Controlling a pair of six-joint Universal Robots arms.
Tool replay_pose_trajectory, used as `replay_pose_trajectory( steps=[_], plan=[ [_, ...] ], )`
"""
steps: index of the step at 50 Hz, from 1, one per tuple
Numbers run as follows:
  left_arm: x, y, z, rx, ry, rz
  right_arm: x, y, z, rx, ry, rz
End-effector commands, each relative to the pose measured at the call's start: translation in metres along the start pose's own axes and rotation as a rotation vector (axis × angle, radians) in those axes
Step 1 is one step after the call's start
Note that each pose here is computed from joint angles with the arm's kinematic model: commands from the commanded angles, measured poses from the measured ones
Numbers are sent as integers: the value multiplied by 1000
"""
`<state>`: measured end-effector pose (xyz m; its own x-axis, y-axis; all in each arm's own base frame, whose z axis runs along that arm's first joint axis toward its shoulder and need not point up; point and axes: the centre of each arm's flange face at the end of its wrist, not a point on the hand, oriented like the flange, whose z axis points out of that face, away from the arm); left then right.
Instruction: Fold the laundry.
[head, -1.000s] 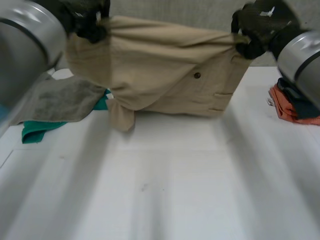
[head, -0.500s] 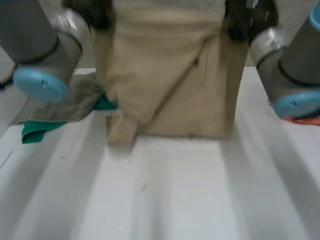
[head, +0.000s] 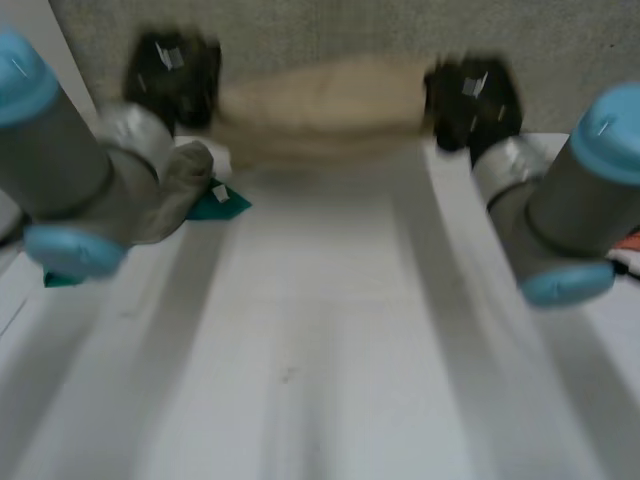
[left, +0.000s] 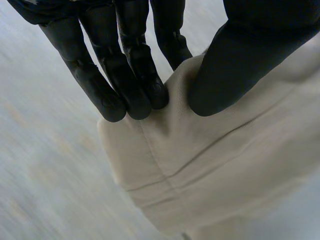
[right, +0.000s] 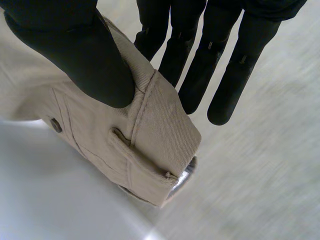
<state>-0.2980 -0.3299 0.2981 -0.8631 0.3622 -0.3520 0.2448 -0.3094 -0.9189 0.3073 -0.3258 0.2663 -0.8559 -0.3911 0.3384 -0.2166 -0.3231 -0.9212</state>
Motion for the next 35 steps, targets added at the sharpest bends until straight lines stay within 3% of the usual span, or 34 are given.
replay_pose_trajectory(
  steps=[1,6,11,19,35],
  plan=[
    [49,107,-42,-333,145,20,-38,91,-39,-261,-135,-54],
    [62,145,-62,-499,194,78,-48,116,-56,-355,-183,-118],
    [54,123,-73,-553,187,118,-46,106,-61,-355,-190,-120],
    [21,94,-77,-504,78,59,-38,90,-60,-326,-163,-57],
    [9,118,-113,-665,199,-34,-35,86,-49,-368,-122,83]
  ],
)
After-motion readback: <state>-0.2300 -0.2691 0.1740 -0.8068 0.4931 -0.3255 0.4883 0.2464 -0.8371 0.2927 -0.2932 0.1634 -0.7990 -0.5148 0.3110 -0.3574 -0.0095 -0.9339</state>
